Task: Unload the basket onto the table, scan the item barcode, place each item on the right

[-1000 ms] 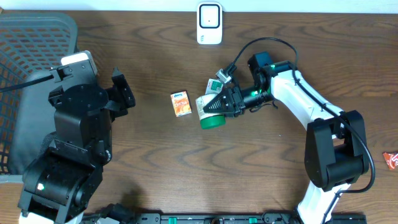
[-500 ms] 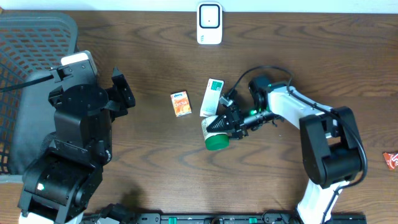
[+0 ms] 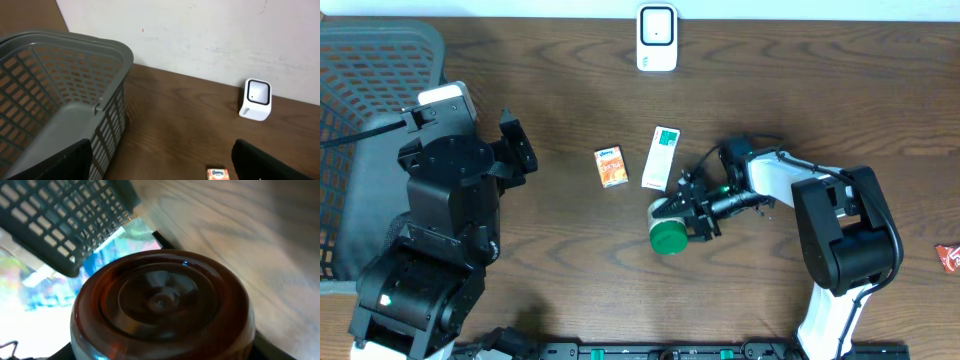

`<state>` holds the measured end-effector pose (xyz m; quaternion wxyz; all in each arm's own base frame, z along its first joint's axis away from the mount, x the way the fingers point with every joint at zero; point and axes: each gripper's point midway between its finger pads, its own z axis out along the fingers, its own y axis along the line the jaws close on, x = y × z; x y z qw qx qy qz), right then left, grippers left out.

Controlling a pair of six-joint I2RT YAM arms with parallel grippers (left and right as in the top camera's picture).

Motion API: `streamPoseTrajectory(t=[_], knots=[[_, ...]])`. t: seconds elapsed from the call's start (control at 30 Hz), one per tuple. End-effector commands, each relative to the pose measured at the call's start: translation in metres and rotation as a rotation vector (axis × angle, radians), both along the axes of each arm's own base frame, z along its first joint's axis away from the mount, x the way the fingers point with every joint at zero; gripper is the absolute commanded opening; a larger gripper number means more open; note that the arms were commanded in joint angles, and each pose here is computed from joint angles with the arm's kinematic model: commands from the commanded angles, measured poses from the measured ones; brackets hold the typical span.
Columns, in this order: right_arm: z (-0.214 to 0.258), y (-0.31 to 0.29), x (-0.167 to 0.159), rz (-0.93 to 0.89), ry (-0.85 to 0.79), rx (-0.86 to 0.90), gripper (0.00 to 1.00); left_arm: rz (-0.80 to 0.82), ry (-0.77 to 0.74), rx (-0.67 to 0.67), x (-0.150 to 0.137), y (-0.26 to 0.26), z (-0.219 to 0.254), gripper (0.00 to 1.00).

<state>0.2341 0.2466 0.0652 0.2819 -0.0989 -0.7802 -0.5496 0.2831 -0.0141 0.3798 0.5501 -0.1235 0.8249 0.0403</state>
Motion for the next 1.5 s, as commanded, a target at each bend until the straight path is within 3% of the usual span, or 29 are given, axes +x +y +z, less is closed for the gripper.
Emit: streamPoseTrajectory(t=[0.0,0.2,0.3,0.37,0.57,0.63,0.67,0.73,0.9,1.07,1.2,1.47], knots=[[-0.008,-0.002,-0.014,-0.025,0.162,-0.032,0.53,0.013,0.003,0.002,-0.001,0.002,-0.003,0.89],[-0.016,-0.004,-0.044,-0.025,0.301,-0.033,0.53,0.013,0.003,0.002,-0.001,0.002,-0.003,0.89],[-0.012,-0.005,-0.051,-0.035,0.345,-0.004,0.68,0.013,0.003,0.002,-0.001,0.002,-0.003,0.89],[-0.011,-0.005,-0.053,-0.041,0.374,0.000,0.72,0.013,0.003,0.002,-0.001,0.002,-0.003,0.89],[-0.004,-0.004,-0.050,-0.065,0.450,0.025,0.68,0.013,0.003,0.002,-0.001,0.002,-0.003,0.89],[-0.005,-0.005,-0.047,-0.070,0.436,0.026,0.72,0.013,0.003,0.002,-0.001,0.002,-0.003,0.89],[-0.006,-0.006,-0.044,-0.074,0.416,0.033,0.80,0.013,0.003,0.002,-0.001,0.002,-0.003,0.89],[-0.009,-0.007,-0.039,-0.077,0.367,0.040,0.99,0.013,0.003,0.002,-0.001,0.002,-0.003,0.89],[-0.015,-0.005,-0.021,-0.054,0.092,0.100,0.99,0.013,0.003,0.002,-0.001,0.002,-0.003,0.89],[-0.021,-0.017,-0.013,0.018,-0.185,-0.124,0.99,0.013,0.003,0.002,-0.001,0.002,-0.003,0.89],[0.022,-0.025,-0.003,0.014,-0.360,-0.167,0.99,0.013,0.003,0.002,-0.001,0.002,-0.003,0.89],[0.059,-0.101,-0.002,0.097,-0.790,-0.850,0.99,0.013,0.003,0.002,-0.001,0.002,-0.003,0.89]])
